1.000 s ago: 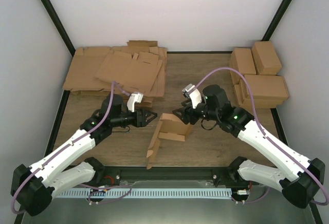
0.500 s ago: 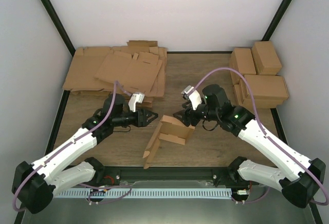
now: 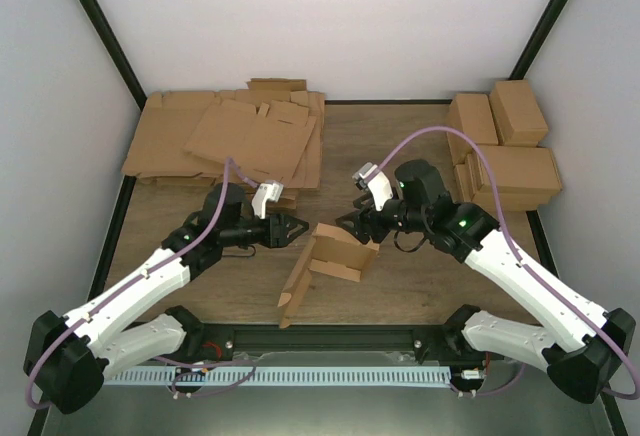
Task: Fold the paper box
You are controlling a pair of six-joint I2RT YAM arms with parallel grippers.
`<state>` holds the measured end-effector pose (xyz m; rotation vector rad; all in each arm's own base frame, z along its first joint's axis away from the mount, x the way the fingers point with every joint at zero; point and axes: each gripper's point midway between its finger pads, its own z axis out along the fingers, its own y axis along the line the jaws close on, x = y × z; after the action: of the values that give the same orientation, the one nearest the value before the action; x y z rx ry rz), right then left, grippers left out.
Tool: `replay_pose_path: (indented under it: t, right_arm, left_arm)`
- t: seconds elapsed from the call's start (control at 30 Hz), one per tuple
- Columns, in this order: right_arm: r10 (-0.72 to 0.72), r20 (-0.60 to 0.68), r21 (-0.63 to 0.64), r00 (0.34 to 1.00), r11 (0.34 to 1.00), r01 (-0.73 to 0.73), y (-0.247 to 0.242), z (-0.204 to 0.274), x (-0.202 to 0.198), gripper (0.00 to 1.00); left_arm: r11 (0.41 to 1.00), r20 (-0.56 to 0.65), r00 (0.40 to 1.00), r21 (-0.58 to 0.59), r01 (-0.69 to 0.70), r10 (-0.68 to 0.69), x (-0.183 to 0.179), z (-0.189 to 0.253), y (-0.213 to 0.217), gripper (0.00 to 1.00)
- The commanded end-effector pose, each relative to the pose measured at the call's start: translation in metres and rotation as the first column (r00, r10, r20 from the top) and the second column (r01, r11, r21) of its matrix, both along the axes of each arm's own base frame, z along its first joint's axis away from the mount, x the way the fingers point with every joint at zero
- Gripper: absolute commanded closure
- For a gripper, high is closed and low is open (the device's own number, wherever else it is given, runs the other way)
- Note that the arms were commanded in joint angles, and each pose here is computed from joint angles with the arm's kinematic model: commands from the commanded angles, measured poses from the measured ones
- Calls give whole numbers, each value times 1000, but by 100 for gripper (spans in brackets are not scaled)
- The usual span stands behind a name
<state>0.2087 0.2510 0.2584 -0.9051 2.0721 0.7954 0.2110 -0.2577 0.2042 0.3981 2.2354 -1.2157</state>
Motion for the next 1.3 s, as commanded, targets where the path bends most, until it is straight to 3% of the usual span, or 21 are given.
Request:
replay_pose_path:
  t: [0.0,0.53,0.87,1.07,1.27]
  right_arm:
    - [11,6,48,1000,999,-11,1,23,-5,31]
    - [76,-82,4,994,997,-76,-1,-15,-23,32]
    - [42,-87,-33,995,998,-45,-2,-26,-15,38]
    - [54,-31,-52,998,997,-55,0,-24,-16,40]
    - [88,20,-119,996,989,-85,7,-33,-17,40]
  left_arm:
    - [1000,16,1000,-13,16,-15,-1,1,-3,51]
    - [1000,17,1000,-20,16,-16,-1,3,-3,51]
    - [1000,12,1000,-9,2,-2,0,6,-2,50]
    - [1000,55,998,5,-25,25,-2,34,8,25]
    - [999,54,998,14,35,-36,-23,54,9,15]
